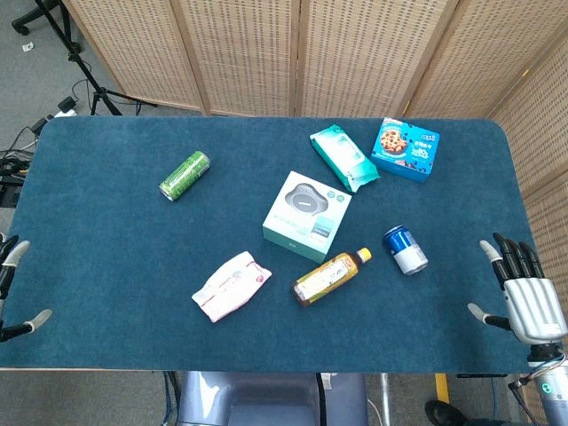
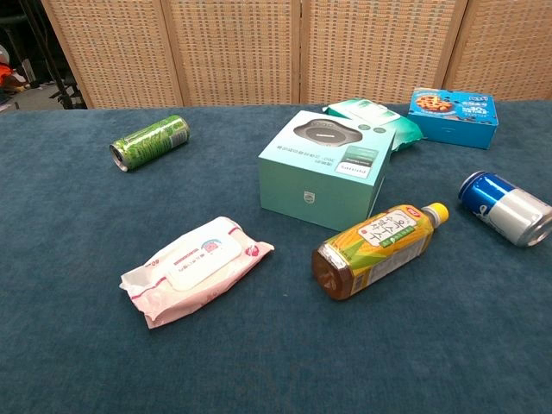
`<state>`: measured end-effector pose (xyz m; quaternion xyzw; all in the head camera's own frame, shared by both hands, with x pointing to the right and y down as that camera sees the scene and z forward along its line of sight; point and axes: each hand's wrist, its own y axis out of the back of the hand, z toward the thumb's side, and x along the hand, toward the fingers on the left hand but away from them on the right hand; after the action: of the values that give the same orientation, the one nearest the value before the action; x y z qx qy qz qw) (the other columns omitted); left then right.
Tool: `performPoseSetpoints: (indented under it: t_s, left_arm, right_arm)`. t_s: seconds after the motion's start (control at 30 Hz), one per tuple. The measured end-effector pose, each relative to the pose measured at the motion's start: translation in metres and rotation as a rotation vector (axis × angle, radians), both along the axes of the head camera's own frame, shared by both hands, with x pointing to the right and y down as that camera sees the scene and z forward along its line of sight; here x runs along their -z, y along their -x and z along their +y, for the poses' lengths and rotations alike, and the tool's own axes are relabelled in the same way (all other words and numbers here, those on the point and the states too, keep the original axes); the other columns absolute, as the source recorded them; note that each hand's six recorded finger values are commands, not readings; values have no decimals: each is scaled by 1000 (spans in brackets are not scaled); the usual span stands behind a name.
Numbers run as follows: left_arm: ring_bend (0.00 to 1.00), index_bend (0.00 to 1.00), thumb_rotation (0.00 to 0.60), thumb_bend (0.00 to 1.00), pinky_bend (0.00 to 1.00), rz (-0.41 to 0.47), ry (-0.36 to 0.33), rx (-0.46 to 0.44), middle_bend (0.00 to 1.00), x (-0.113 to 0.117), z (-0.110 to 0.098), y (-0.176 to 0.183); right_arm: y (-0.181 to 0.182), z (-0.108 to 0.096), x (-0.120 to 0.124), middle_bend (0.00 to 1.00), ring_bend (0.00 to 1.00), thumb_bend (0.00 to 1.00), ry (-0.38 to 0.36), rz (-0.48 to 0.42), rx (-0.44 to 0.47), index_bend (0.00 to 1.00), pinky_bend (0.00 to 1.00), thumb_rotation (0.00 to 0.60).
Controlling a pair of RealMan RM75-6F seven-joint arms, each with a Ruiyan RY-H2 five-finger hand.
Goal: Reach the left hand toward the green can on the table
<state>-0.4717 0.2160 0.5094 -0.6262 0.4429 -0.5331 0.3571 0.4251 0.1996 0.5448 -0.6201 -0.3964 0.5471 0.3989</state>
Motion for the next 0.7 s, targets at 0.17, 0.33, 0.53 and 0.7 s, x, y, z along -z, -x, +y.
performPoseSetpoints:
  t_s: [0.17, 0.33, 0.53, 0.7]
  left_arm:
    - [0, 0, 600, 0, 0, 0, 1, 3, 0, 0, 0, 1]
    - [0, 0, 600, 0, 0, -2, 1, 5, 0, 0, 0, 1]
    - [379, 0, 600, 0, 104, 10, -40, -5, 401, 2, -10, -1]
    - [864, 0, 600, 14, 806, 48, -118, -10, 863, 2, -42, -11]
  right_arm:
    - [1, 0, -1, 0, 0, 0, 1, 1, 2, 0, 0, 600]
    - [1, 0, -2, 0, 0, 0, 5, 3, 2, 0, 0, 600]
    - [-2, -2, -3, 0, 0, 0, 8, 2, -13, 0, 0, 600]
    - [-6, -5, -6, 0, 0, 0, 20, 9, -26, 0, 0, 600]
